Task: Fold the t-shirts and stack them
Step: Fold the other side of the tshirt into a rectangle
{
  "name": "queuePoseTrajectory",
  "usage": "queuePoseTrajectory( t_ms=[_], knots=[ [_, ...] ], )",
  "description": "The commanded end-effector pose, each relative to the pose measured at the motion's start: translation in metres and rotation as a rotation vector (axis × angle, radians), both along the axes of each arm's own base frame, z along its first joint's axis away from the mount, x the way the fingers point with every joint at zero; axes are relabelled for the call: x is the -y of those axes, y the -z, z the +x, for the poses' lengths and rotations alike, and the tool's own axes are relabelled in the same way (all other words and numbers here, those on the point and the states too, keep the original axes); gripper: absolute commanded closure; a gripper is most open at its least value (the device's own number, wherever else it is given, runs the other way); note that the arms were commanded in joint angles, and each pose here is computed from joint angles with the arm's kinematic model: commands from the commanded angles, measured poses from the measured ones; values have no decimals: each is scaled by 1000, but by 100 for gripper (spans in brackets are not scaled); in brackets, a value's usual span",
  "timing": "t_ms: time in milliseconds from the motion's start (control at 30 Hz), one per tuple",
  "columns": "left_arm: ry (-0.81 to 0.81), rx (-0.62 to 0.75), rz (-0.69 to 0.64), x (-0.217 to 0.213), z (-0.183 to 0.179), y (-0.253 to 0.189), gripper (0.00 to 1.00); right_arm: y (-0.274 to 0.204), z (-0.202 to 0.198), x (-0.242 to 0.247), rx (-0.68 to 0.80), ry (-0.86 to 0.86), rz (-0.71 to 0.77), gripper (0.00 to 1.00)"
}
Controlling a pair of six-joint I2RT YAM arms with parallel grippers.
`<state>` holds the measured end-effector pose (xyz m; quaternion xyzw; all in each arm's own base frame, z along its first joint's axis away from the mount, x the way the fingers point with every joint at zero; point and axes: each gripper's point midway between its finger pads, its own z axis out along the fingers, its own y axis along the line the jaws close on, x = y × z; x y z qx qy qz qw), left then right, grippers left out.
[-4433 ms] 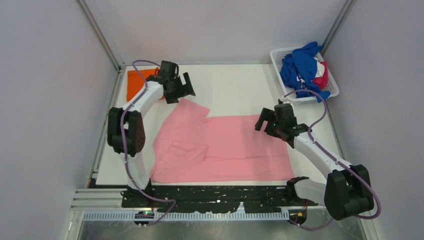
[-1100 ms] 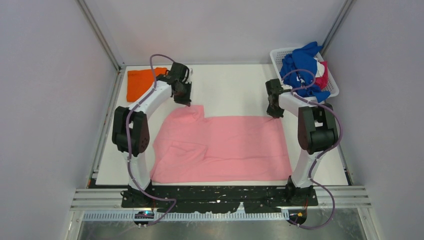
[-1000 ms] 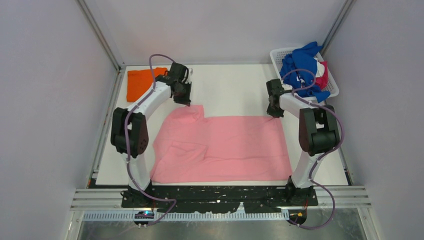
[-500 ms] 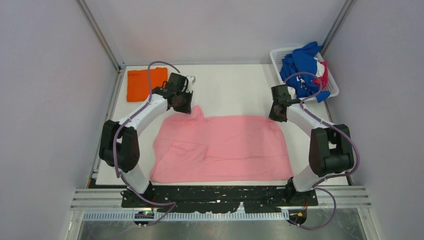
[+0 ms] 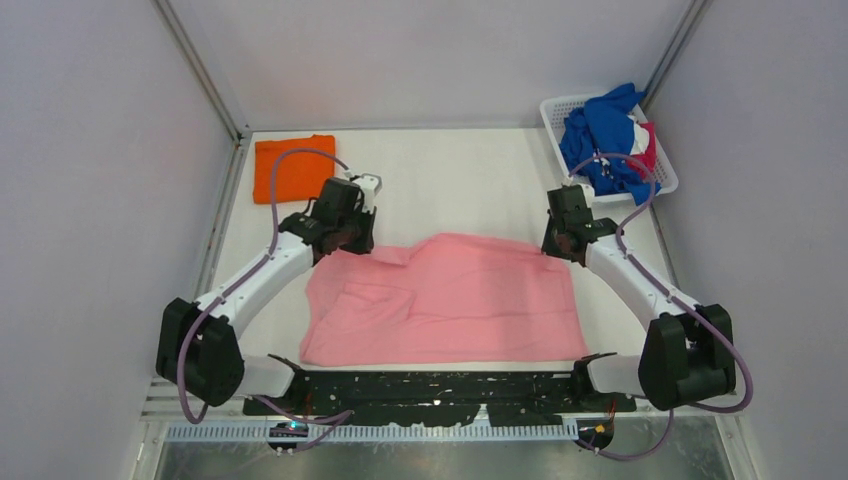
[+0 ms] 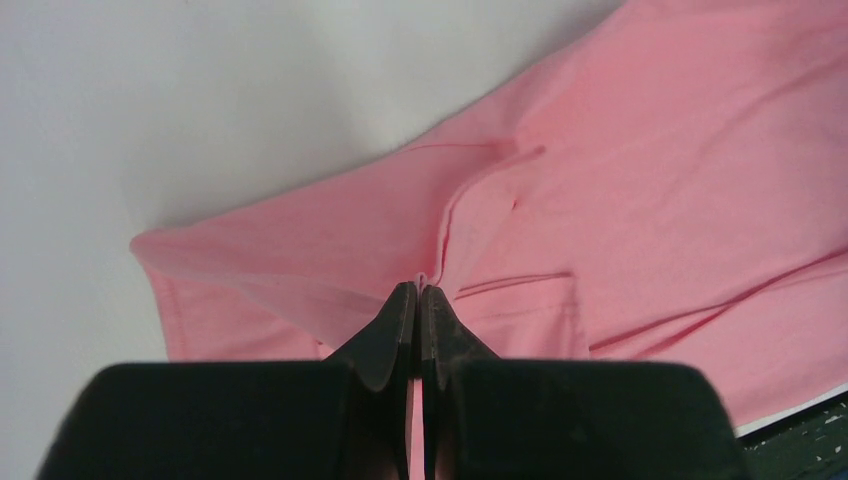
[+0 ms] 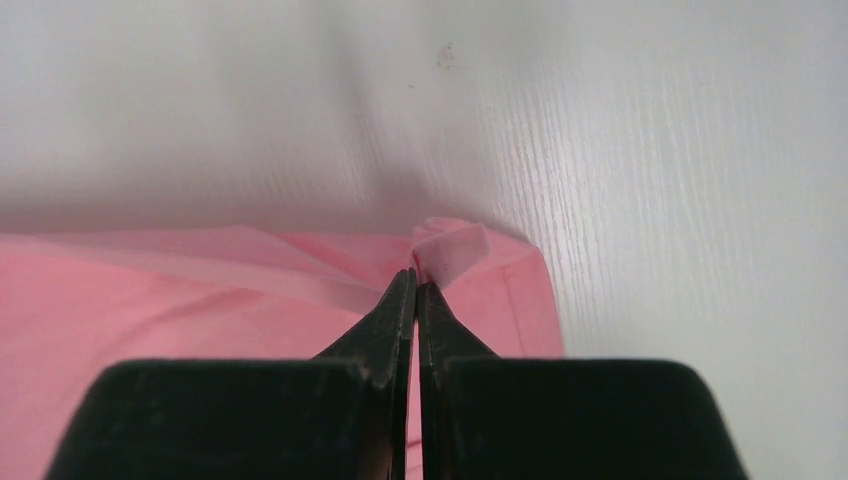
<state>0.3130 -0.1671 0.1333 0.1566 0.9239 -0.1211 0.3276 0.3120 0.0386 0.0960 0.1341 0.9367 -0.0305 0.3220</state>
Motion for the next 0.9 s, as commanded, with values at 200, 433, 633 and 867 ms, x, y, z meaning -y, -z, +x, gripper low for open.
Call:
queuePoseTrajectory(
  t_ms=[200, 433, 633, 867],
  knots=[
    [-124, 107, -31, -22, -27, -20, 100, -17, -37, 13, -9, -26, -46, 95],
    [-171, 101, -80, -29, -45, -28, 100, -24, -49, 18, -7, -20, -55, 95],
    [-190, 100, -117, -33, -60, -28, 100, -24, -53, 20, -6, -21, -58, 95],
    [-230, 68, -157, -37, -80, -15, 100, -18, -61, 18, -27, -24, -43, 95]
  ],
)
